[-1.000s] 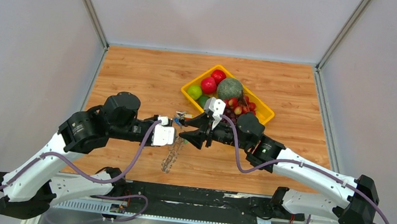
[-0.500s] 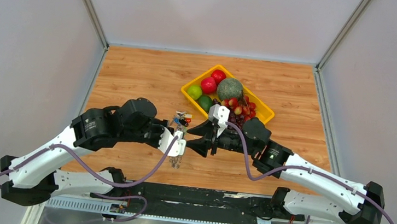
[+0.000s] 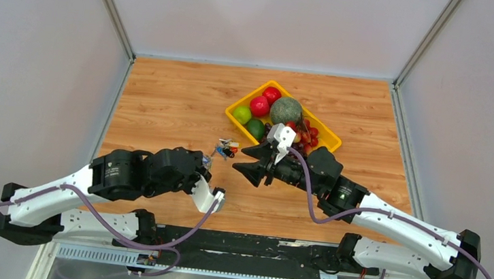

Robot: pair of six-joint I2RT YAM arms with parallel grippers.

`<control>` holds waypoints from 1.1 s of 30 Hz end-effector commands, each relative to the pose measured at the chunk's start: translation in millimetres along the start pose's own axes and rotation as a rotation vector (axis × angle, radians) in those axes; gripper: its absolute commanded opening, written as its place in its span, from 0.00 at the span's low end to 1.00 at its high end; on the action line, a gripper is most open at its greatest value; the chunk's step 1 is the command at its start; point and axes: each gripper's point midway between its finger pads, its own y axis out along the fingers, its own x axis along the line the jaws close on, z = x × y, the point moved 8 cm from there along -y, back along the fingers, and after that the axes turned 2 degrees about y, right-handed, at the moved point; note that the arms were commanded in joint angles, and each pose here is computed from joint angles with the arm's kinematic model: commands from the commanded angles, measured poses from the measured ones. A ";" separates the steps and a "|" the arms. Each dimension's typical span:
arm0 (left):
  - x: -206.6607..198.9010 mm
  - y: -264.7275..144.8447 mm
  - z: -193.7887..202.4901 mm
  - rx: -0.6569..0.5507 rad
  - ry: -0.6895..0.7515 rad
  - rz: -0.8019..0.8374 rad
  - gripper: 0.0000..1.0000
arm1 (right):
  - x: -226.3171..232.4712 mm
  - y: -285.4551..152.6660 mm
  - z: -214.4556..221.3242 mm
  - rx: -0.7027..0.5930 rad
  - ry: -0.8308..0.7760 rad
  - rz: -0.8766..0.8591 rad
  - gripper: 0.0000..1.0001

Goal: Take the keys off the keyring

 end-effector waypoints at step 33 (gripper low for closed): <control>18.6 -3.7 -9.8 -0.046 0.014 -0.159 0.00 | 49.4 20.7 36.8 0.025 0.098 -0.091 0.52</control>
